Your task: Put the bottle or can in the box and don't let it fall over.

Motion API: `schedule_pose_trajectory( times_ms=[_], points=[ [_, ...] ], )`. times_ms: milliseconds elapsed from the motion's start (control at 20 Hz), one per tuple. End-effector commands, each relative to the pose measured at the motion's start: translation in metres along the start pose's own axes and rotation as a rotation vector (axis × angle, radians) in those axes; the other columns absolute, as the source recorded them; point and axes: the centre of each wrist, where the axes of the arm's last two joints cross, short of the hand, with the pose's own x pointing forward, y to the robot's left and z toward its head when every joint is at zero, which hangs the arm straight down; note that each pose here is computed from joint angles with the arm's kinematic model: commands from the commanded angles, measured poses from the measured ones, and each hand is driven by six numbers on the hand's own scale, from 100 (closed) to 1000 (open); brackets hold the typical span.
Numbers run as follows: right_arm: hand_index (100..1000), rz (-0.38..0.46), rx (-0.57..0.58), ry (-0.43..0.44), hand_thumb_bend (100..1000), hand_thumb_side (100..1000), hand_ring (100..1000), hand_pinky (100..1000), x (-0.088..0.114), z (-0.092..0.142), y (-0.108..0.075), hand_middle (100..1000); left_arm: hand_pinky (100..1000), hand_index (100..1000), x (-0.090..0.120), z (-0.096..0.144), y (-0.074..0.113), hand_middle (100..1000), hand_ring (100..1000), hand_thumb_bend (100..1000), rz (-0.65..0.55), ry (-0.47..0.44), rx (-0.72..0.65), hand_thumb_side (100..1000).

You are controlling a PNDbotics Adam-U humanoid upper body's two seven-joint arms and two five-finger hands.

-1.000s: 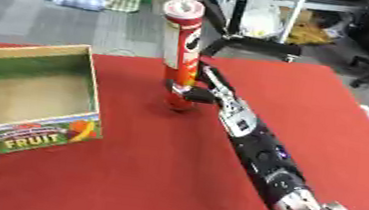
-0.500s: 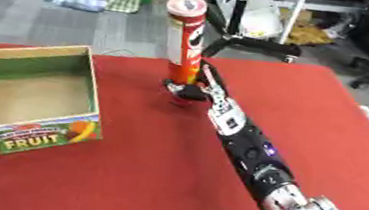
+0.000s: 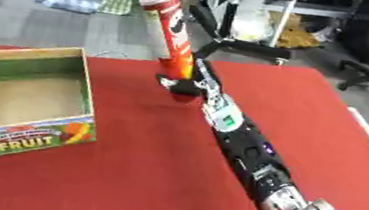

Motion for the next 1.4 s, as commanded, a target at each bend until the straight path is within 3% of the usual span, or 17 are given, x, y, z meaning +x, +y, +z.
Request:
schedule_pose_trajectory(
  times_ms=[50, 350, 550, 750, 1050, 1100, 1150, 1200, 1300, 1400],
  points=[
    [178, -0.021, 0.030, -0.102, 100, 100, 545, 790, 0.040, -0.012, -0.013, 191, 811, 847, 0.005, 0.000, 0.009, 687, 675, 185, -0.005, -0.029, -0.025, 838],
    [186, -0.030, 0.141, -0.172, 100, 100, 555, 803, 0.069, -0.025, 0.005, 200, 812, 848, 0.007, 0.004, 0.007, 686, 676, 166, 0.030, -0.027, -0.035, 864],
    [194, 0.024, 0.255, -0.230, 100, 100, 568, 815, 0.081, -0.031, 0.025, 209, 813, 849, 0.010, 0.003, 0.006, 686, 677, 179, 0.051, -0.034, -0.028, 840],
    [289, 0.131, 0.399, -0.288, 100, 100, 645, 852, 0.081, -0.032, 0.046, 299, 815, 852, 0.009, 0.004, 0.003, 691, 680, 175, 0.059, -0.033, -0.040, 846],
    [574, 0.285, 0.502, -0.308, 100, 100, 765, 893, 0.064, -0.032, 0.062, 532, 816, 851, 0.009, 0.003, -0.003, 689, 680, 170, 0.073, -0.033, -0.055, 849],
    [658, 0.308, 0.497, -0.311, 100, 186, 783, 898, 0.061, -0.032, 0.062, 601, 816, 851, 0.009, 0.003, -0.003, 689, 680, 169, 0.074, -0.033, -0.057, 849],
    [766, 0.333, 0.489, -0.314, 122, 343, 808, 909, 0.059, -0.032, 0.062, 704, 816, 851, 0.009, 0.003, -0.004, 689, 680, 170, 0.075, -0.032, -0.059, 850],
    [863, 0.356, 0.477, -0.318, 271, 450, 832, 919, 0.058, -0.032, 0.061, 780, 815, 850, 0.009, 0.003, -0.004, 688, 679, 169, 0.075, -0.031, -0.059, 850],
    [951, 0.416, 0.439, -0.331, 390, 503, 867, 938, 0.058, -0.032, 0.059, 864, 815, 851, 0.008, 0.003, -0.005, 685, 678, 168, 0.077, -0.025, -0.060, 851],
    [987, 0.483, 0.392, -0.341, 454, 505, 901, 957, 0.058, -0.032, 0.057, 927, 815, 851, 0.008, 0.003, -0.006, 685, 679, 167, 0.078, -0.023, -0.062, 852]
  ],
)
